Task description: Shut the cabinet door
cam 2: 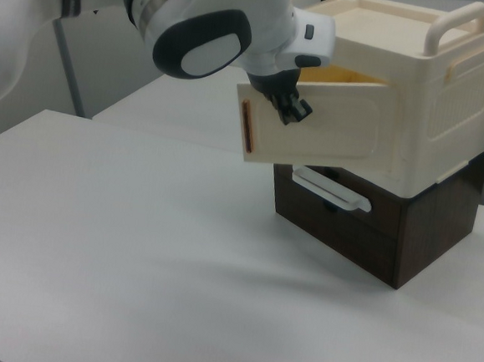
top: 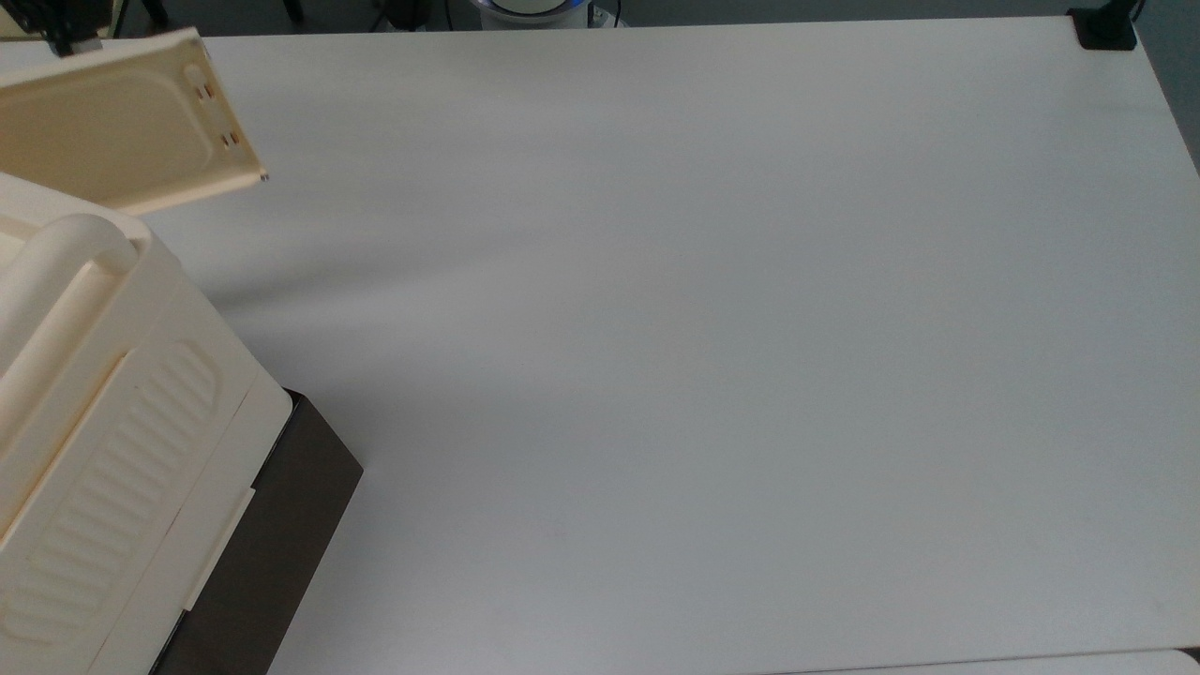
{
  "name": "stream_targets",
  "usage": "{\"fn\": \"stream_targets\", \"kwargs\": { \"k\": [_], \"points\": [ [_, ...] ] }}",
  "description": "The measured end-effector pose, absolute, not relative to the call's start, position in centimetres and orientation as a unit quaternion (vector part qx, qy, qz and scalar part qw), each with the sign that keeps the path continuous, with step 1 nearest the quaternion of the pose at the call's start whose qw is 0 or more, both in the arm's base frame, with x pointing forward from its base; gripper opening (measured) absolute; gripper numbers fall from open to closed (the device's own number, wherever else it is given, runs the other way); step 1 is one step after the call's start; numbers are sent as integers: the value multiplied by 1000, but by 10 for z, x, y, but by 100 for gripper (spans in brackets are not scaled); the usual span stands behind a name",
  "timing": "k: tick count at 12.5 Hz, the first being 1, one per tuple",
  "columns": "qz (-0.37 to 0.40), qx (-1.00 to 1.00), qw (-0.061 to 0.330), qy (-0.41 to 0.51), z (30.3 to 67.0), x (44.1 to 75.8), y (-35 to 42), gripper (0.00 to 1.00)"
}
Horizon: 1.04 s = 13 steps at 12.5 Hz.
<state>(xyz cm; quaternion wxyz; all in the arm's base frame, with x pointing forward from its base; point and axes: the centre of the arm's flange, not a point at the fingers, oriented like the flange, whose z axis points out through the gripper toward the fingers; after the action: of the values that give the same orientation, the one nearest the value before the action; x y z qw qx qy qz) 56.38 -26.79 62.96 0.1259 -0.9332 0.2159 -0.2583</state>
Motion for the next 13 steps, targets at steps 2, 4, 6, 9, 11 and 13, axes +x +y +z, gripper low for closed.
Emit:
{"fn": "stream_targets", "kwargs": {
  "k": [2, 4, 6, 9, 11, 13],
  "points": [
    [-310, -912, 144, 228, 625, 588, -255, 1],
    [-347, -893, 147, 245, 622, 600, -256, 1],
    [-364, -884, 141, 259, 612, 609, -261, 1],
    [-384, -874, 122, 272, 595, 623, -266, 1],
    [-399, -865, 118, 282, 587, 630, -267, 1],
    [-419, -848, 125, 301, 581, 635, -269, 1]
  ]
}}
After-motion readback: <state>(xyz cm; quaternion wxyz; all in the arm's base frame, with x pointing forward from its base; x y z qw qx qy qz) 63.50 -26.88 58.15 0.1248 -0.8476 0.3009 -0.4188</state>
